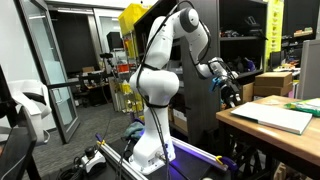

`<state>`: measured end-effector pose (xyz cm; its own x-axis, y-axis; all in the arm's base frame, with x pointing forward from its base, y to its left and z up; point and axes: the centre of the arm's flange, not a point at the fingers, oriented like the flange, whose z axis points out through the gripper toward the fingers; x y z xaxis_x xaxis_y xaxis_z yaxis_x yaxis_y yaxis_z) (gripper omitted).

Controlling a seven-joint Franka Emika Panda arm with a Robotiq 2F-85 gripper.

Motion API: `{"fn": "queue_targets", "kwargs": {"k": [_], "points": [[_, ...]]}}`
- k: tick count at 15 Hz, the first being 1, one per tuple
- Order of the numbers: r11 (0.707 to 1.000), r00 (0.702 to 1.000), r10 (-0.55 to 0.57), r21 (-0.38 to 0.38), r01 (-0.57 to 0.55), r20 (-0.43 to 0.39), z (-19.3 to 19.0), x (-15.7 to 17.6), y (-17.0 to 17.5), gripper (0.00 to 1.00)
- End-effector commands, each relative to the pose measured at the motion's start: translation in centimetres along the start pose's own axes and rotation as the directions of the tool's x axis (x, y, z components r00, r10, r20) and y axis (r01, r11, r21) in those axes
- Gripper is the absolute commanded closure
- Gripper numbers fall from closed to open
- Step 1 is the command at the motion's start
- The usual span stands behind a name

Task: Close the book.

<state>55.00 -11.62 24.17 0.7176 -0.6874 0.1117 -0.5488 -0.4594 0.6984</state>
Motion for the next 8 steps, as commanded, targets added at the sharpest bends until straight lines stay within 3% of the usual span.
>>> {"fn": "queue_targets", "kwargs": {"k": [1,8], "points": [[0.999,1.0,0.011,-0.031,-0.012,-0.025,-0.9,-0.7,-0.3,0.0],[1.0,1.0,-0.022,-0.02,0.022,-0.004,-1.6,-1.3,-1.8,0.0]]}}
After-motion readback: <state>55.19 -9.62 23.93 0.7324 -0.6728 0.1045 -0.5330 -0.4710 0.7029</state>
